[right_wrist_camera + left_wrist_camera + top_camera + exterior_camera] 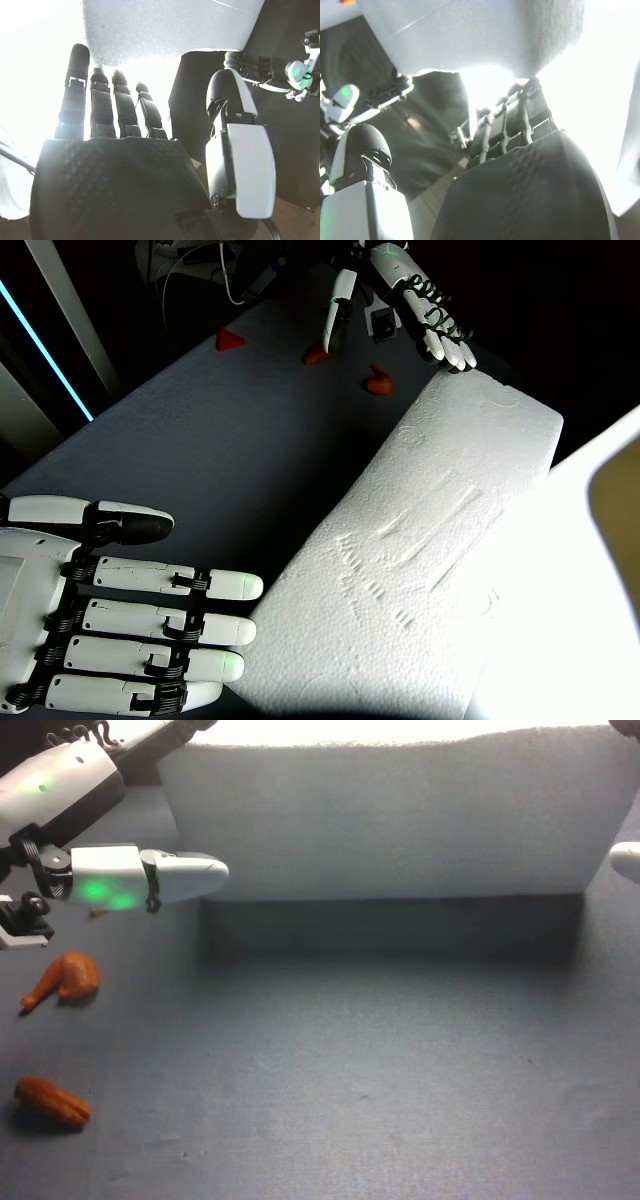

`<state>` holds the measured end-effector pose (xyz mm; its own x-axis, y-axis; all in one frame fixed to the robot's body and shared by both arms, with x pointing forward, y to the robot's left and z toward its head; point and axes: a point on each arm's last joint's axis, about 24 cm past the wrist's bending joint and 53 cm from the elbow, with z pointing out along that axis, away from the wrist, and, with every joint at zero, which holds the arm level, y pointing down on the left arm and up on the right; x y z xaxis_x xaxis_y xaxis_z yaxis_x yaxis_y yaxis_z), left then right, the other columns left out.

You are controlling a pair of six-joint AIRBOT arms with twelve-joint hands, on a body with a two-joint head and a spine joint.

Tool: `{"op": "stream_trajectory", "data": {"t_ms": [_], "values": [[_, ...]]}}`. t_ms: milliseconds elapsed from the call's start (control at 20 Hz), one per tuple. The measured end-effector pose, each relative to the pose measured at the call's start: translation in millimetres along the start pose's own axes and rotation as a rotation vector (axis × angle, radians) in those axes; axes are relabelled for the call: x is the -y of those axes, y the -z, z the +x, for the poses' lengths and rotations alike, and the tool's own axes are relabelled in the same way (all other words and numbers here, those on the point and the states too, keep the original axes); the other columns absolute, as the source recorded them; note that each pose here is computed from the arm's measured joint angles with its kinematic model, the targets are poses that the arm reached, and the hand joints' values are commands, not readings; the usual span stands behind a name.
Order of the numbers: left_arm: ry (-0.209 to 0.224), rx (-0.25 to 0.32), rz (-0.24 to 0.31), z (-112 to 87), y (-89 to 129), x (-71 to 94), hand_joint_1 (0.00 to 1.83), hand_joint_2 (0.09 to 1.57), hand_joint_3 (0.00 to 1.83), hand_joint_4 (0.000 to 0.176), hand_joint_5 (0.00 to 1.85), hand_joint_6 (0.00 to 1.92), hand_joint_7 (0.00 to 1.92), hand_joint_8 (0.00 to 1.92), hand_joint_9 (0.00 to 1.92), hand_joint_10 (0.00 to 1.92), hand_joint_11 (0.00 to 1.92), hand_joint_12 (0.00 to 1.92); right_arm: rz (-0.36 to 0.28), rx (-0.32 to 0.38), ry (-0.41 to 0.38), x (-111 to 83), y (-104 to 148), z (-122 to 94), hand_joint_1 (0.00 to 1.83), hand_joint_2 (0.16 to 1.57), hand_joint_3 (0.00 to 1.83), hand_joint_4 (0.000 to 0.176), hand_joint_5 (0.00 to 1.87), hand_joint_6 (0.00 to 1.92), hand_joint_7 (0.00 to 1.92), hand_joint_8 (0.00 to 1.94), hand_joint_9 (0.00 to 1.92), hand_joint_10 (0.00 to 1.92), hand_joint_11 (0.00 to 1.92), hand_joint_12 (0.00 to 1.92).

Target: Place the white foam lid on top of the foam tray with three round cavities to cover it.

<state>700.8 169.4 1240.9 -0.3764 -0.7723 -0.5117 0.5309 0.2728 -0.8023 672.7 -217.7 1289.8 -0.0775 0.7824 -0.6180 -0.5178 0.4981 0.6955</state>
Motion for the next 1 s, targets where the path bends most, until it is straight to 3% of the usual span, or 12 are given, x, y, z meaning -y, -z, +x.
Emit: {"op": "stream_trajectory", "data": {"t_ms": [50,150,350,400,450,550,600,650,800,850,900,1000], "values": [[-0.001,0.0,0.002,-0.2,-1,1.1,0.61,1.07,0.0,0.058,0.0,0.0,0.0,0.0,0.0,0.0,0.0,0.0,-0.002,0.003,0.002,-0.5,0,-1,0.4,1.21,0.0,0.021,0.0,0.0,0.08,0.01,0.07,0.11,0.0,0.96],[0.0,0.002,0.002,-0.9,-2,1.8,0.59,1.07,0.0,0.047,0.0,0.0,0.0,0.0,0.0,0.0,0.0,0.0,-0.006,0.011,0.015,-3.2,2,-7,0.4,1.2,0.0,0.057,0.0,0.0,0.1,0.01,0.07,0.14,0.0,1.05],[0.003,0.012,0.019,-3.7,-5,7.5,0.57,1.09,0.01,0.035,0.0,0.0,0.0,0.0,0.0,0.0,0.03,0.02,-0.026,0.039,0.031,-10.5,5,-17,0.38,1.22,0.01,0.04,0.0,0.0,0.0,0.0,0.0,0.03,0.0,1.09],[0.006,0.017,0.034,-4.7,-6,12.7,0.52,1.08,0.0,0.043,0.0,0.0,0.0,0.0,0.0,0.0,0.01,0.2,-0.041,0.057,0.04,-15.8,7,-23,0.37,1.25,0.0,0.025,0.0,0.0,0.05,0.02,0.0,0.23,0.0,1.5],[0.005,0.021,0.046,-5.9,-8,16.4,0.53,1.08,0.0,0.045,0.0,0.0,0.0,0.0,0.0,0.0,0.0,0.3,-0.046,0.063,0.044,-17.8,8,-25,0.35,1.24,0.0,0.008,0.0,0.0,0.04,0.01,0.0,0.26,0.0,1.7],[0.009,0.026,0.087,-5.5,-9,30.4,0.58,1.08,0.0,0.062,0.0,0.0,0.0,0.0,0.0,0.0,0.0,0.59,-0.07,0.091,0.045,-26.3,12,-31,0.35,1.21,0.0,0.016,0.0,0.0,0.02,0.01,0.0,0.13,0.0,1.91],[0.007,0.026,0.115,-4.4,-8,38.9,0.58,1.07,0.0,0.062,0.0,0.0,0.0,0.0,0.0,0.0,0.0,0.63,-0.085,0.094,0.047,-32.0,15,-32,0.37,1.21,0.0,0.009,0.0,0.0,0.06,0.2,0.0,0.57,0.0,1.92],[-0.002,0.019,0.125,-2.8,-5,43.8,0.57,1.06,0.0,0.065,0.0,0.0,0.0,0.0,0.0,0.0,0.0,0.51,-0.092,0.095,0.053,-34.4,19,-32,0.38,1.22,0.0,0.0,0.0,0.0,0.01,0.32,0.0,0.62,0.0,1.92],[-0.011,0.031,0.145,-8.0,5,51.4,0.63,1.07,0.0,0.077,0.0,0.0,0.0,0.0,0.0,0.0,0.0,0.14,-0.111,0.1,0.063,-42.4,27,-35,0.33,1.24,0.01,0.011,0.0,0.0,0.0,0.14,0.0,0.24,0.0,1.63],[-0.013,0.038,0.149,-10.5,9,53.2,0.68,1.07,0.0,0.075,0.0,0.0,0.0,0.0,0.0,0.0,0.0,0.63,-0.117,0.097,0.065,-44.7,30,-34,0.35,1.24,0.0,0.008,0.01,0.01,0.01,0.13,0.0,0.26,0.0,1.51],[-0.013,0.038,0.153,-11.0,13,55.3,0.68,1.07,0.0,0.068,0.0,0.0,0.0,0.0,0.0,0.0,0.0,0.87,-0.123,0.09,0.066,-47.3,33,-31,0.4,1.23,0.0,0.006,0.02,0.01,0.01,0.11,0.0,0.22,0.0,1.42],[-0.018,0.034,0.169,-9.6,20,62.0,0.63,1.07,0.0,0.069,0.0,0.0,0.0,0.0,0.0,0.0,0.0,0.93,-0.142,0.056,0.074,-54.1,38,-22,0.44,1.2,0.0,0.015,0.01,0.02,0.01,0.08,0.0,0.17,0.0,1.36]]}}
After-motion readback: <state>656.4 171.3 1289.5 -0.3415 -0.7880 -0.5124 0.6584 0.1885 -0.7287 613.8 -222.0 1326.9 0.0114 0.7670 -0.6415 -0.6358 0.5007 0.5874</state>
